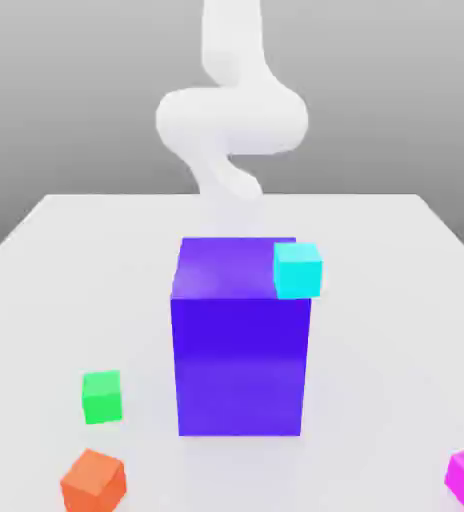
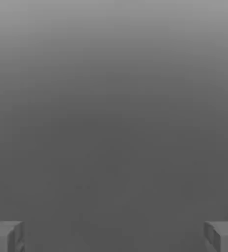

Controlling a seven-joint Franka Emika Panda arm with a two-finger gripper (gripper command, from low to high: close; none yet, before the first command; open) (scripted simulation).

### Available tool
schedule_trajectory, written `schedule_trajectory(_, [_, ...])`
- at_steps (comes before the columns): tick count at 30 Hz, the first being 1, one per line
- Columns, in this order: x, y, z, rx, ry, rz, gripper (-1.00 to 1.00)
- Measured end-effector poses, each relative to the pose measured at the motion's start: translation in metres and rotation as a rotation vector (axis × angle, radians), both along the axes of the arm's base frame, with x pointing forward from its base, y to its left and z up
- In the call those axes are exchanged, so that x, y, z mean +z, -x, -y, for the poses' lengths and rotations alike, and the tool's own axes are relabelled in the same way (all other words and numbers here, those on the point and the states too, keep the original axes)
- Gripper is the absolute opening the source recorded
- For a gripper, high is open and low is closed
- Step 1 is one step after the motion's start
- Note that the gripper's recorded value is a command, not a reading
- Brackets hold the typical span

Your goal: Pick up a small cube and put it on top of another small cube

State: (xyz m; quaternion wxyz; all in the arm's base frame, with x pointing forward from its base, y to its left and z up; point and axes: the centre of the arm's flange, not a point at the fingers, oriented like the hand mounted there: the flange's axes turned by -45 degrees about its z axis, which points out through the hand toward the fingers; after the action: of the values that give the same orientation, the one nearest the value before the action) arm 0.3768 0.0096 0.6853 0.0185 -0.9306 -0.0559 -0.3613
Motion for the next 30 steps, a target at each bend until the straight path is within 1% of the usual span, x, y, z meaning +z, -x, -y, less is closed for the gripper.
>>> schedule_trajectory(4, [-0.048, -0.046, -0.025, 0.208, 0.038, -0.087, 0.0])
schedule_trajectory(8, [-0.1, -0.083, -0.056, 0.403, 0.083, -0.159, 0.0])
schedule_trajectory(15, [-0.201, -0.123, -0.123, 0.734, 0.183, -0.266, 0.0])
schedule_trajectory(18, [-0.246, -0.13, -0.155, 0.876, 0.236, -0.305, 0.0])
schedule_trajectory(23, [-0.322, -0.129, -0.205, 1.11, 0.341, -0.36, 0.0])
schedule_trajectory(30, [-0.422, -0.114, -0.251, 1.408, 0.519, -0.425, 0.0])
